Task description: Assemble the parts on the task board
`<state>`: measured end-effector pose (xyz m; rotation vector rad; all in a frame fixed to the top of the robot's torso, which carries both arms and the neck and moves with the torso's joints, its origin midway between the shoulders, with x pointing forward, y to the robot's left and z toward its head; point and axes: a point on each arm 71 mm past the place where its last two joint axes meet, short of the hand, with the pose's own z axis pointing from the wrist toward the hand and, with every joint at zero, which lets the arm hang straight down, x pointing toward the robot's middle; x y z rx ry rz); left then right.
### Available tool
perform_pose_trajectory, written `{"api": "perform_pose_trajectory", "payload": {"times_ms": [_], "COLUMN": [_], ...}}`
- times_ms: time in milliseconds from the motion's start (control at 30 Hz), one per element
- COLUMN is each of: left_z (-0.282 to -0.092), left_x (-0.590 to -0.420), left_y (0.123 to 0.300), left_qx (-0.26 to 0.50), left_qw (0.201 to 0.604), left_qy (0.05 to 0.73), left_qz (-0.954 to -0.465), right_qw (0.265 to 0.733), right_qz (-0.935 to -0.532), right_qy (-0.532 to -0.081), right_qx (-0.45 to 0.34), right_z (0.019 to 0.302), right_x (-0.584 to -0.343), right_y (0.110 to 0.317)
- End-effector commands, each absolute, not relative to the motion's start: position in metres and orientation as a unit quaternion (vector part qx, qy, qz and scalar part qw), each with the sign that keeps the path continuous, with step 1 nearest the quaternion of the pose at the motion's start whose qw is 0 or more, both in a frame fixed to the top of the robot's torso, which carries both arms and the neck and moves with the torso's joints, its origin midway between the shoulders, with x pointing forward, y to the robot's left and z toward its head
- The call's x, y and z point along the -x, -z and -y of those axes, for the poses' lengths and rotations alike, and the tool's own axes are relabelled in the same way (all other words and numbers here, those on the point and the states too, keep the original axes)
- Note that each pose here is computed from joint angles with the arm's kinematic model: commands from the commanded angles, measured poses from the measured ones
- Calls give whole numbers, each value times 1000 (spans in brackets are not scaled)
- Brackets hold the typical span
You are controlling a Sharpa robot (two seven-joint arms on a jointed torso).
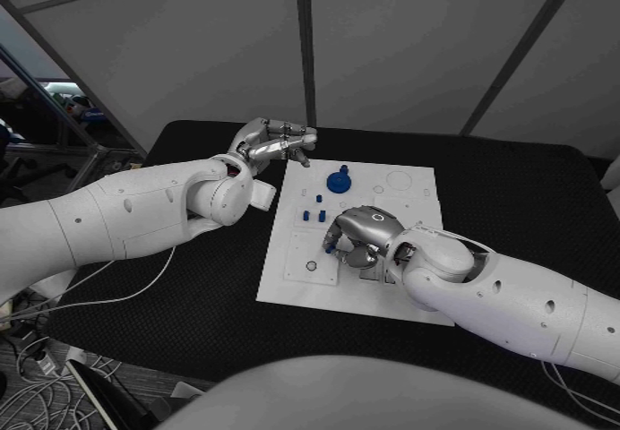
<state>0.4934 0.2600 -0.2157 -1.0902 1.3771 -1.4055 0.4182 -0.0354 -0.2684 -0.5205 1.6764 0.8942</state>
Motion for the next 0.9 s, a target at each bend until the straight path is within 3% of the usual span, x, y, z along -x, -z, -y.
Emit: {"api": "perform_pose_trajectory", "payload": {"times_ms": [33,900], "left_z": [-258,-258], "left_x": [-494,-493], "left_y": [214,213], "left_qx": [435,434], "left_qw": [427,426], "left_qy": [569,571], "left_qz": [-552,-552], "right_qw": [544,533], "right_qz": [-718,-729], "right_qy": [-369,-357], "right_qx": [228,238], "right_z": [34,31], "right_x": [-418,-414], "right_y": [271,281]}}
